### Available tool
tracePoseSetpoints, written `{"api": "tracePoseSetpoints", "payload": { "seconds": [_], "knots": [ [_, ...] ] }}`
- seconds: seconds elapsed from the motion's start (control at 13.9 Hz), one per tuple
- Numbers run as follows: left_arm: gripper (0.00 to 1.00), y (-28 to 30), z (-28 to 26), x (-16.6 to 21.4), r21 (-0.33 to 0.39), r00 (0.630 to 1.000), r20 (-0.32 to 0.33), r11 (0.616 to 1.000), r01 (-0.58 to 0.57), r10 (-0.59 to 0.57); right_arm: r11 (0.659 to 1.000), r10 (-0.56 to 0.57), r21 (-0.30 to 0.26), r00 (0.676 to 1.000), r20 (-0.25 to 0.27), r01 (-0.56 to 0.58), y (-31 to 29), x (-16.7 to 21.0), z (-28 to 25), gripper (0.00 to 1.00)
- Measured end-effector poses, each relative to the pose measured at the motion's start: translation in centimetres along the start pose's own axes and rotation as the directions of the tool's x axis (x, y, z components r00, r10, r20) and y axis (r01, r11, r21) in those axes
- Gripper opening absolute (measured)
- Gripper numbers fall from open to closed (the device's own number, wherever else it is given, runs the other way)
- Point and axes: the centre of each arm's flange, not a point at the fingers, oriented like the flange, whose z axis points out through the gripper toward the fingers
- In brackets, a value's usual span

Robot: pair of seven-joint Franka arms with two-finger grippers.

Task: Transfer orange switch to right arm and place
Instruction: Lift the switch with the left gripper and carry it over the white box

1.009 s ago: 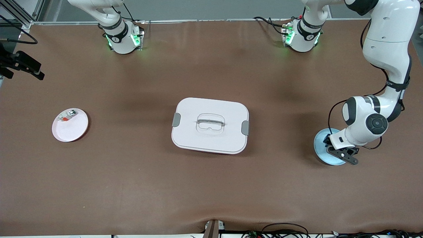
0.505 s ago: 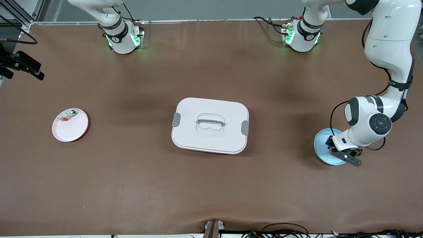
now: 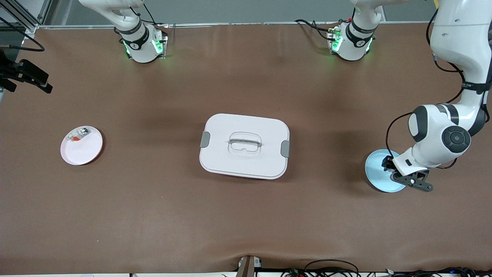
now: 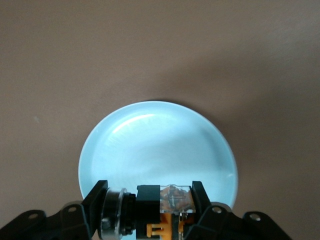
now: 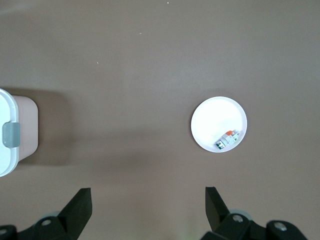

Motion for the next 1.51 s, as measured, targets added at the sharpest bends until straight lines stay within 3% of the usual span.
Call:
{"api": "tracePoseSetpoints", "payload": {
  "seconds": [0.5,0.86,1.3,1.51],
  "knots": [
    [0.72,8.1,-11.6,3.2,-0.038,0.965,0.106,0.969,0.244,-0.239,1.0,0.0,0.0,1.0,-0.001,0.0,0.0,0.0,0.0,1.0],
    [0.72,15.8,-16.4,5.0,-0.075,0.928,0.075,0.926,0.37,-0.365,1.0,-0.001,0.0,1.0,-0.001,0.001,-0.1,0.0,0.0,1.0],
    [0.72,26.7,-24.8,4.8,-0.228,0.891,0.05,0.864,0.449,-0.451,1.0,-0.002,0.0,1.0,-0.013,0.002,-0.1,0.1,-0.1,1.0],
    [0.72,31.3,-28.8,4.2,-0.295,0.858,0.07,0.811,0.505,-0.509,1.0,-0.004,0.0,1.0,-0.016,0.004,-0.2,0.2,-0.1,1.0]
  ]
}}
